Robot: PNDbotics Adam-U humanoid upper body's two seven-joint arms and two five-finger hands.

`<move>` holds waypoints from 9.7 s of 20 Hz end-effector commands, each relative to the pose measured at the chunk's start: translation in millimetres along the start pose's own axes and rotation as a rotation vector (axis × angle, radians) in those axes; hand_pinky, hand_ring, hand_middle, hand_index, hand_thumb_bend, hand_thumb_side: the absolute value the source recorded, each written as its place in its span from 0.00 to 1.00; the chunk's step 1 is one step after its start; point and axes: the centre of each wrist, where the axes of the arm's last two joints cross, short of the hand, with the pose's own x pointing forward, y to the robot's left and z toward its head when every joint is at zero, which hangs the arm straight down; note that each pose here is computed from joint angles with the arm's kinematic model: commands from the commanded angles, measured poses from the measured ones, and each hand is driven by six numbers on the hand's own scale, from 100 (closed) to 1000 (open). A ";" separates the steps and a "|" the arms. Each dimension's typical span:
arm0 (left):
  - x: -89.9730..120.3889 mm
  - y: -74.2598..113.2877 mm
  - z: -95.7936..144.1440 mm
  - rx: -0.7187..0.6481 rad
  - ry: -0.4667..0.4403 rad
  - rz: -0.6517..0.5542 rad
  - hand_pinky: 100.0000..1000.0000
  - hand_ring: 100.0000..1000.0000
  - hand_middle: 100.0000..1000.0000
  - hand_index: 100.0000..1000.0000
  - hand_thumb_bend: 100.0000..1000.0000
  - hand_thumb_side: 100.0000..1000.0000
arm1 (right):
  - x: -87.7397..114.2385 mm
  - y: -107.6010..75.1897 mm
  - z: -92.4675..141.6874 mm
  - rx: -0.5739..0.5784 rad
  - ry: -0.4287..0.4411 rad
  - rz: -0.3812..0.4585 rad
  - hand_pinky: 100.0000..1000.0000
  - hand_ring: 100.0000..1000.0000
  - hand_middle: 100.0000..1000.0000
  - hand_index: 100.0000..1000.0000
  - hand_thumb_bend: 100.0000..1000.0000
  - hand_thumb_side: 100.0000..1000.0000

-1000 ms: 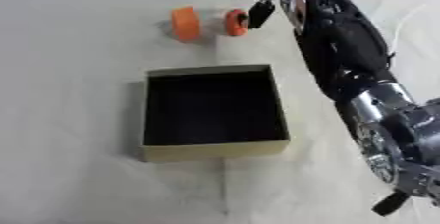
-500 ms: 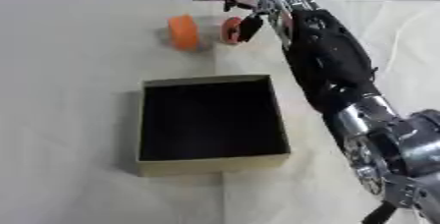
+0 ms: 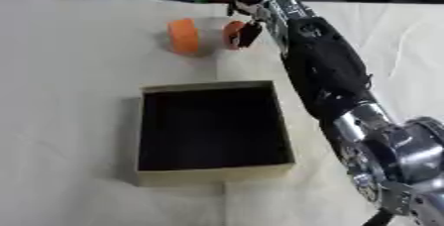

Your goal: Pick up objects on the table and place them in the box.

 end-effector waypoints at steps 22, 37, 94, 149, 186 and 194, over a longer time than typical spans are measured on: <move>3.8 5.5 -5.9 -0.028 -0.036 -0.034 0.54 0.52 0.61 0.75 0.00 0.71 | -13.0 -37.4 11.1 -0.126 0.019 0.000 0.76 0.72 0.46 0.58 0.00 0.13; 2.9 8.3 -5.8 -0.022 -0.031 -0.042 0.54 0.53 0.61 0.75 0.00 0.70 | -33.5 -60.6 26.8 -0.208 -0.157 -0.062 0.74 0.67 0.44 0.56 0.00 0.08; 1.8 12.2 -5.9 -0.018 -0.023 -0.063 0.54 0.54 0.61 0.75 0.00 0.69 | 49.0 30.3 129.0 -0.250 -0.809 0.073 0.74 0.66 0.45 0.60 0.00 0.00; 37.7 -14.8 -138.1 -0.681 -0.239 -0.597 0.56 0.63 0.68 0.83 0.00 0.73 | -24.2 -74.7 182.2 -0.979 -0.525 -0.352 0.84 0.76 0.57 0.73 0.00 0.80; -16.5 -162.5 -169.3 -1.263 0.028 -0.762 0.67 0.82 0.83 0.93 0.22 0.84 | 6.5 -99.3 132.5 -1.064 -0.381 -0.602 0.86 0.73 0.54 0.73 0.02 0.79; -22.1 -166.6 -168.2 -1.243 0.025 -0.817 0.68 0.85 0.85 0.95 0.33 0.85 | 10.7 -99.1 130.5 -1.059 -0.388 -0.614 0.86 0.73 0.54 0.73 0.02 0.79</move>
